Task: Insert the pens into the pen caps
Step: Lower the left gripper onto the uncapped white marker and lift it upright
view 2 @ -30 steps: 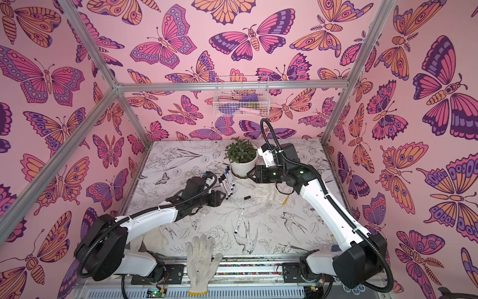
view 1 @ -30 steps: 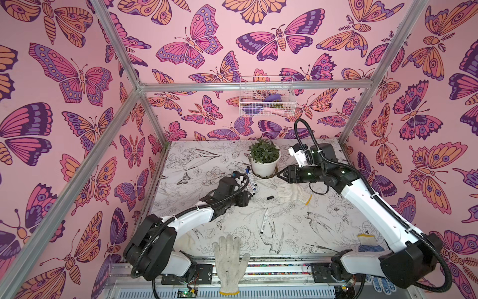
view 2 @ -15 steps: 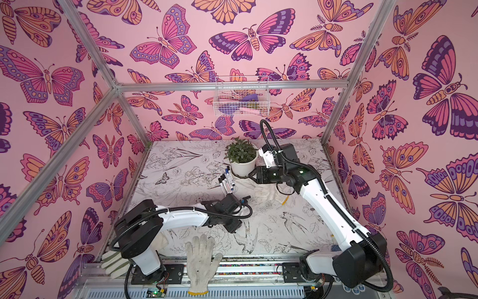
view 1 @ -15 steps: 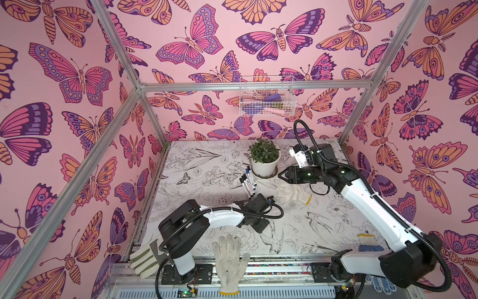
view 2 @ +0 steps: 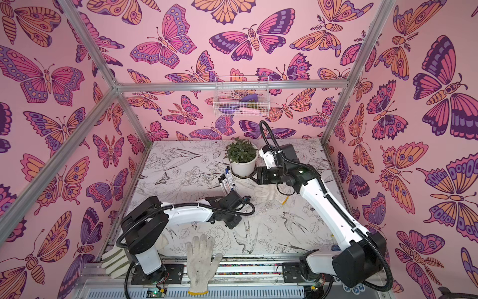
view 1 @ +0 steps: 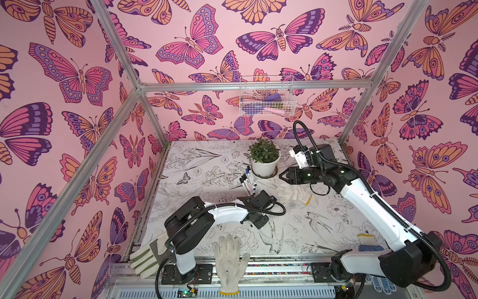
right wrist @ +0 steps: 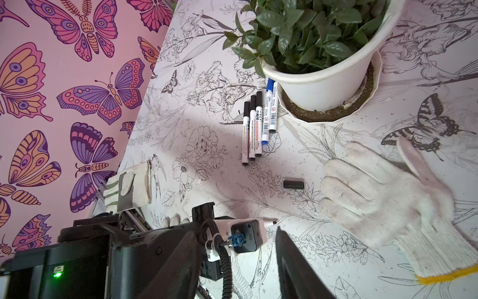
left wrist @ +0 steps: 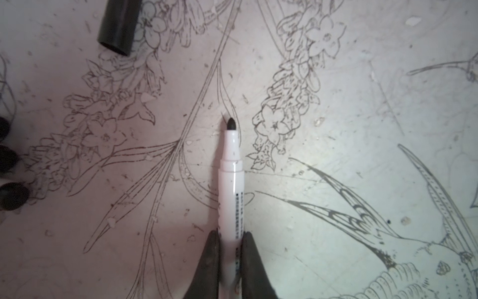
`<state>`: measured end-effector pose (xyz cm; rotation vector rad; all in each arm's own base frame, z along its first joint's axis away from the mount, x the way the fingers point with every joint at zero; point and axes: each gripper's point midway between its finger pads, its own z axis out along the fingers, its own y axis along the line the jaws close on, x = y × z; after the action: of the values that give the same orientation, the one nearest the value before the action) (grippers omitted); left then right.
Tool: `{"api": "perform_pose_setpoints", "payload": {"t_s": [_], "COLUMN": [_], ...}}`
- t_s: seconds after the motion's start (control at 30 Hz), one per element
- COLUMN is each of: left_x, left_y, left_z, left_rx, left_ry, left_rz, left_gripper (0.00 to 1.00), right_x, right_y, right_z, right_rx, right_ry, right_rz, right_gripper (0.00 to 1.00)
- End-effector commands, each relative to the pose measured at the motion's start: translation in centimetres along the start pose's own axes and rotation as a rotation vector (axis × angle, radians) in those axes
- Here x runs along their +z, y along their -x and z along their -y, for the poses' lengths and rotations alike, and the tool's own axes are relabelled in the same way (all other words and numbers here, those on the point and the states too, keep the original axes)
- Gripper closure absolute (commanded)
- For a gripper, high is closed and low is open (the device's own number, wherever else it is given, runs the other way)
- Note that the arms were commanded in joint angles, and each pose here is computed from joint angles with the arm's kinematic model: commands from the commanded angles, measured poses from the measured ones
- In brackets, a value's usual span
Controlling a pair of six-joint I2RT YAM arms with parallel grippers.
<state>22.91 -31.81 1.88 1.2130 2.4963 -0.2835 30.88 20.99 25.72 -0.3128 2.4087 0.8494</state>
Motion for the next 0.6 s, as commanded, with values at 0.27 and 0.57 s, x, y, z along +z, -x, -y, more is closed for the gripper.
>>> {"api": "perform_pose_setpoints", "payload": {"t_s": [0.27, 0.57], "left_x": [-5.7, -12.2], "left_y": [4.8, 11.1], "left_z": [-2.8, -4.6], "left_rx": [-0.208, -0.338], "left_ry": [-0.120, -0.201], "left_rz": [0.236, 0.636], "left_gripper": [1.00, 1.00], "right_x": [0.0, 1.4], "right_y": [-0.5, -0.9], "right_z": [1.9, -1.9], "right_rx": [0.025, 0.091], "right_ry": [-0.051, 0.232], "right_rz": [-0.007, -0.020], "right_gripper": [0.48, 0.48]}}
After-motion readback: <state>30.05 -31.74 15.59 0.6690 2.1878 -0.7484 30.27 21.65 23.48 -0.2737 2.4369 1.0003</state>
